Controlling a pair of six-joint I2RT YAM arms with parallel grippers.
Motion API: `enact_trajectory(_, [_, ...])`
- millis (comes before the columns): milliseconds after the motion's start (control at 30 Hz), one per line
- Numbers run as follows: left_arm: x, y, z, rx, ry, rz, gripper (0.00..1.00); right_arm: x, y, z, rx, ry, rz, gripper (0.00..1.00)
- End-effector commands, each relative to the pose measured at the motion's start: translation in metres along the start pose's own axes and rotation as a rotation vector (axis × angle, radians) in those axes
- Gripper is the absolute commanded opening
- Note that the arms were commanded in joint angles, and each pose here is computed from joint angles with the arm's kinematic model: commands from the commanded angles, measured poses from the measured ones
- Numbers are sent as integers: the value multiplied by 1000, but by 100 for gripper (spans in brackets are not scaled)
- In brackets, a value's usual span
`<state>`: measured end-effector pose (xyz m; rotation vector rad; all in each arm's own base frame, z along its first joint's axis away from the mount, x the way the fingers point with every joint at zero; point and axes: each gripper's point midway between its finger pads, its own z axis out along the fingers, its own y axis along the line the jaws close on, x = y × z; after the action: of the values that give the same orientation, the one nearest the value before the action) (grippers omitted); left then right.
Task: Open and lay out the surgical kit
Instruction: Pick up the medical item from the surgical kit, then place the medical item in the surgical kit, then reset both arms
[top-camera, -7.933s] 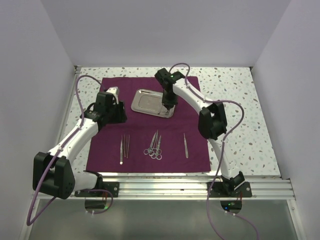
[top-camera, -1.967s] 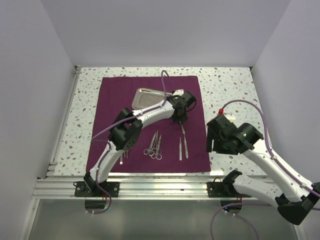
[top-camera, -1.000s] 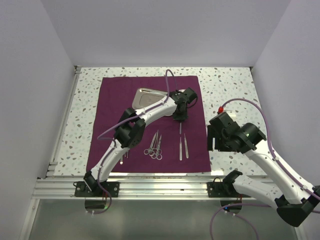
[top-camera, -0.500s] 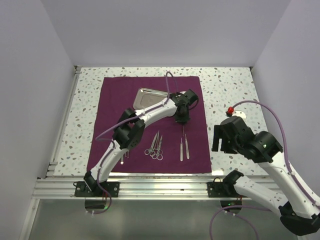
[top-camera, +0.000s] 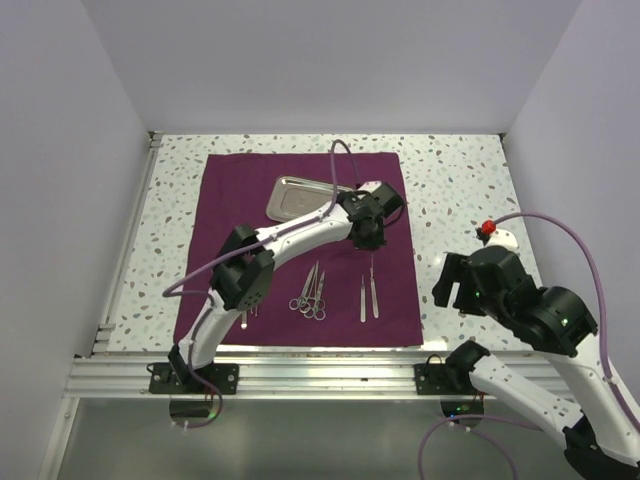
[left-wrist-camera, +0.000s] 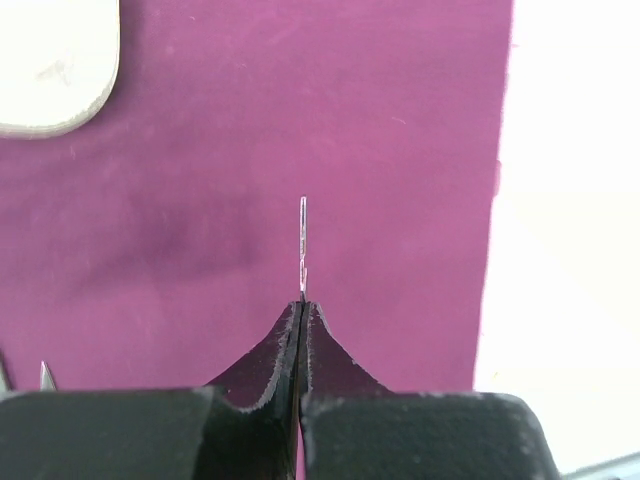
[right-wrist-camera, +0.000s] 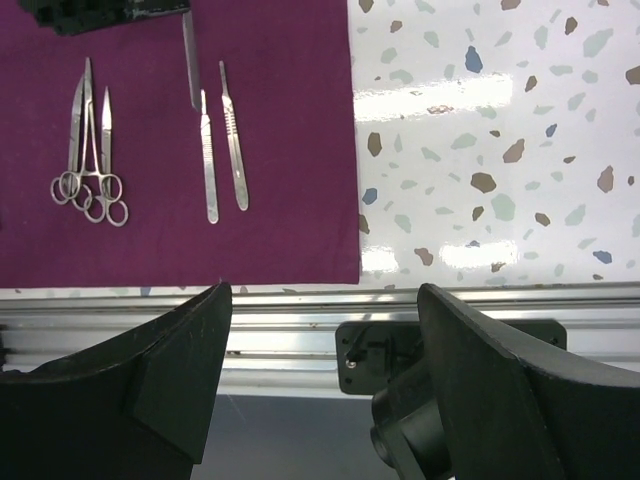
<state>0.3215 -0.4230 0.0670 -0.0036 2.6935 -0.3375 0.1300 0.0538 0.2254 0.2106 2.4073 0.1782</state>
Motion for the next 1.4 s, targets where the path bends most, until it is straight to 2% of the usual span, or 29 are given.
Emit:
enact_trajectory(0, [-18, -23, -65, 84, -128, -72, 0, 23, -20, -12, 50, 76, 13, 78])
enact_trajectory(200, [30, -19, -87, 66, -99, -85, 0, 35, -19, -8, 25, 95, 51, 77])
enact_trajectory(400, [71, -9, -81, 15, -69, -52, 0, 46, -20, -6, 6, 112, 84, 76])
enact_trajectory(667, [74, -7, -60, -32, -90, 0, 1, 59, -26, -10, 4, 131, 135, 75])
enact_trajectory(700, [74, -7, -58, -34, -87, -1, 5, 61, -27, -11, 3, 131, 145, 75])
enact_trajectory(733, [75, -8, -58, -35, -86, 1, 15, 62, -29, -12, 7, 131, 148, 75])
enact_trajectory(833, [74, -7, -58, -38, -91, 6, 33, 65, -32, -13, 8, 136, 153, 75])
enact_trajectory(933, [69, -9, -62, -27, -108, 7, 41, 66, -32, -13, 4, 133, 157, 76])
enact_trajectory(1033, [64, -13, -70, -6, -120, 27, 42, 63, -25, -14, -36, 125, 159, 76])
enact_trajectory(1133, [41, -25, -104, 62, -183, 70, 37, 47, -6, -21, -148, 72, 148, 80])
enact_trajectory(1167, [34, -23, -116, 69, -210, 112, 36, 41, -2, -25, -173, 51, 129, 86])
enact_trajectory(1233, [14, -12, -153, 98, -307, 132, 35, 16, 12, -40, -245, -19, 119, 89])
enact_trajectory(1267, [9, -5, -166, 113, -344, 186, 35, 7, 18, -47, -282, -50, 101, 91])
enact_trajectory(1300, [-1, -10, -182, 174, -405, 192, 36, -12, 24, -61, -333, -121, 73, 92])
enact_trajectory(1333, [1, 7, -203, 215, -443, 218, 36, -21, 26, -67, -345, -156, 69, 94])
enact_trajectory(1367, [-6, 7, -219, 263, -507, 269, 37, -31, 24, -72, -337, -202, 58, 95])
